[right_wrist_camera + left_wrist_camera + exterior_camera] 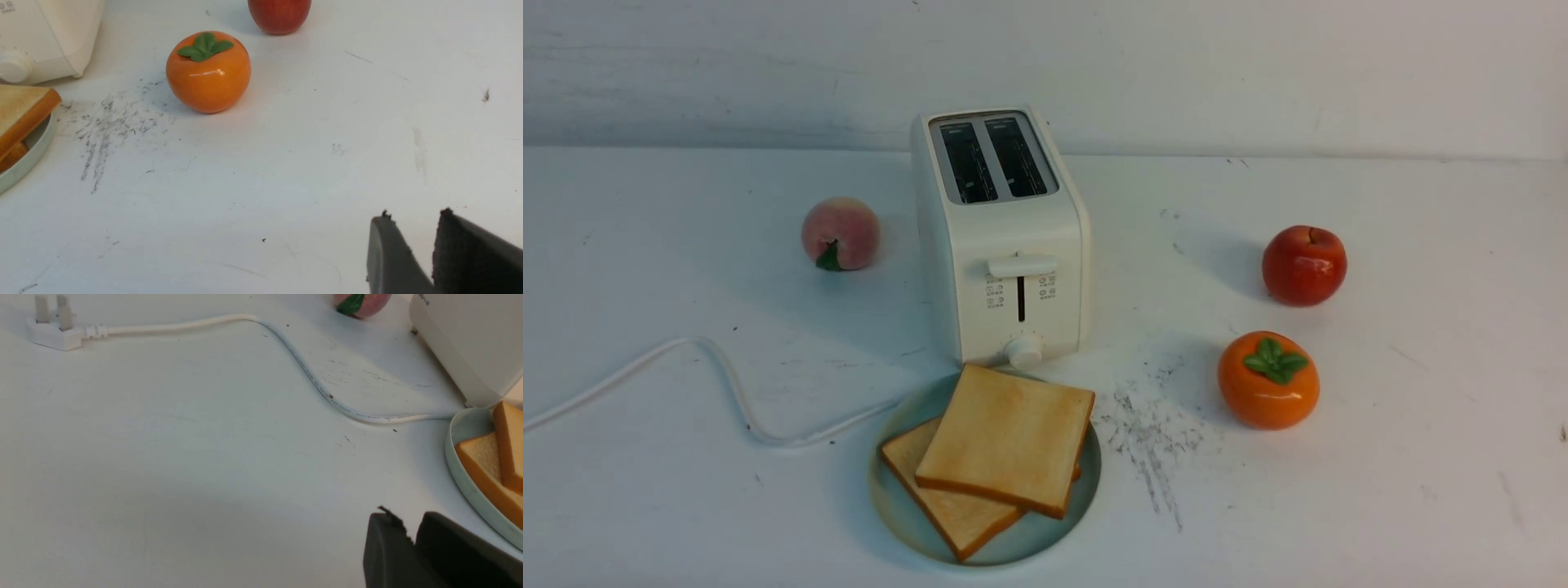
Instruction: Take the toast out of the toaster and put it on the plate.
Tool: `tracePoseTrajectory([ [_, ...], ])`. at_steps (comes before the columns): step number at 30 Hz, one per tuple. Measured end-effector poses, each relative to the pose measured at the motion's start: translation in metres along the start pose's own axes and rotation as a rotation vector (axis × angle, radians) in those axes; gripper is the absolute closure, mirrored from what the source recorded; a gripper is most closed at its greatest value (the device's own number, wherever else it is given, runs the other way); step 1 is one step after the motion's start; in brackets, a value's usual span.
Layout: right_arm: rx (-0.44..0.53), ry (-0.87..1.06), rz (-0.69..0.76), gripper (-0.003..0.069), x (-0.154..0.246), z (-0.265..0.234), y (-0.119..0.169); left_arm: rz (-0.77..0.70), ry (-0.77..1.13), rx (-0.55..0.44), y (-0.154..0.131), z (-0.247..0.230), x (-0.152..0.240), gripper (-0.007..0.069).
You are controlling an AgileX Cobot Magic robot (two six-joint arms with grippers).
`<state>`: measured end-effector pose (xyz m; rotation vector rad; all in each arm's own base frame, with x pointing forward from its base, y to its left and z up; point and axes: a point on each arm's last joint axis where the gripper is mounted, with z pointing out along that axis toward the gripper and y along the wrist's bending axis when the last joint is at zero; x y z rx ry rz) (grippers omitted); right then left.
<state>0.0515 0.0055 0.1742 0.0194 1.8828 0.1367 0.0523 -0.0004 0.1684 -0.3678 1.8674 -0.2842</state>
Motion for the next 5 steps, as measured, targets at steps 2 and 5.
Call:
tracePoseTrajectory([
  [2,0.0,0.0,0.0,0.0474,0.0,0.0,0.0,0.0,0.0,0.0,0.0,0.0,0.0,0.0517],
  [5,0.0,0.0,0.0,0.0472,0.0,0.0,0.0,0.0,0.0,0.0,0.0,0.0,0.0,0.0516],
])
